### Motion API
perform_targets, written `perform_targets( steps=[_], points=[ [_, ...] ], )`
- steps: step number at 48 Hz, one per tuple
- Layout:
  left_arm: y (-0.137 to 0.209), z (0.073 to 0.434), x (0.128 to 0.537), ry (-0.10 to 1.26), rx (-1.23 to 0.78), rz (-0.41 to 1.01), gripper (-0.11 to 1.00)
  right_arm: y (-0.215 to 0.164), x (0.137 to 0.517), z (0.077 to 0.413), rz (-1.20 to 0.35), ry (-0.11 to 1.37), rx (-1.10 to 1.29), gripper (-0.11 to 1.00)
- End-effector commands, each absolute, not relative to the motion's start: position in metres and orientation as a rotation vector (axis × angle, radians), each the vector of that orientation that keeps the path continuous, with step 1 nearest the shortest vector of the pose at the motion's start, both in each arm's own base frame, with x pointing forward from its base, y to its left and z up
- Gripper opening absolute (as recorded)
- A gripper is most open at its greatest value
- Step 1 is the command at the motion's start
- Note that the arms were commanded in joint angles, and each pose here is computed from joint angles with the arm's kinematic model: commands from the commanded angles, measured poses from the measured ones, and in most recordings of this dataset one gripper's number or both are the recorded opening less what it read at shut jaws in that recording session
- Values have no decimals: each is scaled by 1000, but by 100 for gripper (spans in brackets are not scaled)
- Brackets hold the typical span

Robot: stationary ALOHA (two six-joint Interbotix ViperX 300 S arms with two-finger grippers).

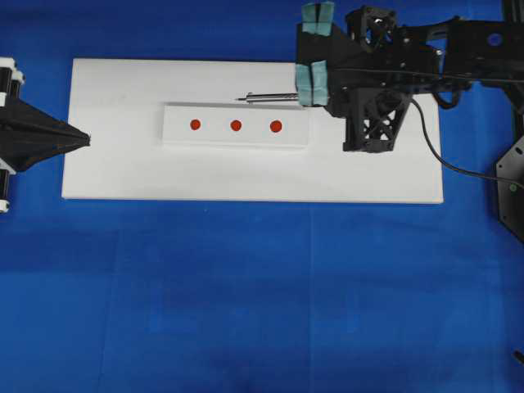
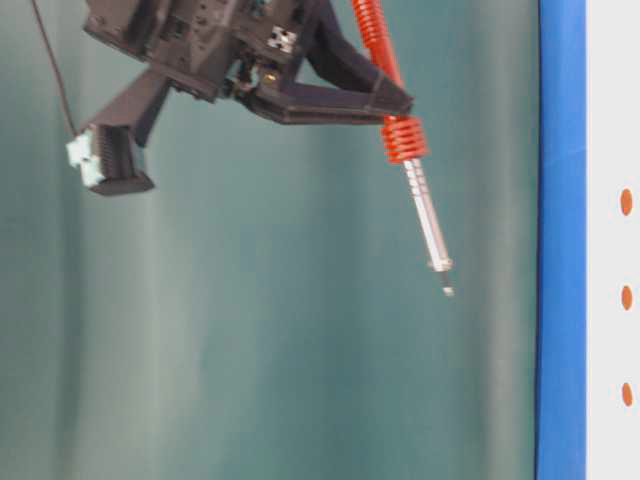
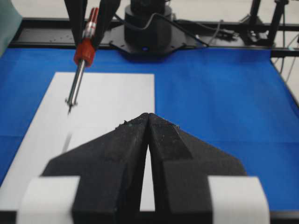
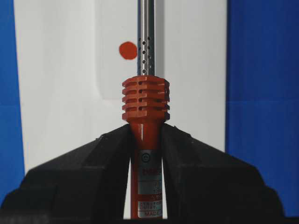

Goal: Touch the tip of the soldering iron to the mark.
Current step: 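Lower the iron tip onto the middle red dot again and hold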

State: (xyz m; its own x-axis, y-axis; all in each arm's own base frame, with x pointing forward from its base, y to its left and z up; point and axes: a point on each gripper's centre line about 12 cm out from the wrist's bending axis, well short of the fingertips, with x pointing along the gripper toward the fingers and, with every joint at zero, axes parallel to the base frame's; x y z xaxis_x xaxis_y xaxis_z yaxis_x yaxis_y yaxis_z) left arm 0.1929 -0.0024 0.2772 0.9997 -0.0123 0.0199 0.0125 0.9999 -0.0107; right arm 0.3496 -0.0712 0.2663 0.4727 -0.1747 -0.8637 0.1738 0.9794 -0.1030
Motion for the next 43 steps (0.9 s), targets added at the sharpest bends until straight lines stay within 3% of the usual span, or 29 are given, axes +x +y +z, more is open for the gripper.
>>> perform_targets(
  steps=[1, 22, 43],
  points=[
    [-2, 282, 194, -32, -9, -10, 0, -72, 353, 263, -214, 1058, 5, 7],
    [-2, 281, 194, -31, -8, -10, 0, -75, 371, 207, -199, 1135, 9, 7],
    [-2, 281, 194, -31, -5, -10, 0, -80, 372, 181, -203, 1143, 23, 7]
  ],
)
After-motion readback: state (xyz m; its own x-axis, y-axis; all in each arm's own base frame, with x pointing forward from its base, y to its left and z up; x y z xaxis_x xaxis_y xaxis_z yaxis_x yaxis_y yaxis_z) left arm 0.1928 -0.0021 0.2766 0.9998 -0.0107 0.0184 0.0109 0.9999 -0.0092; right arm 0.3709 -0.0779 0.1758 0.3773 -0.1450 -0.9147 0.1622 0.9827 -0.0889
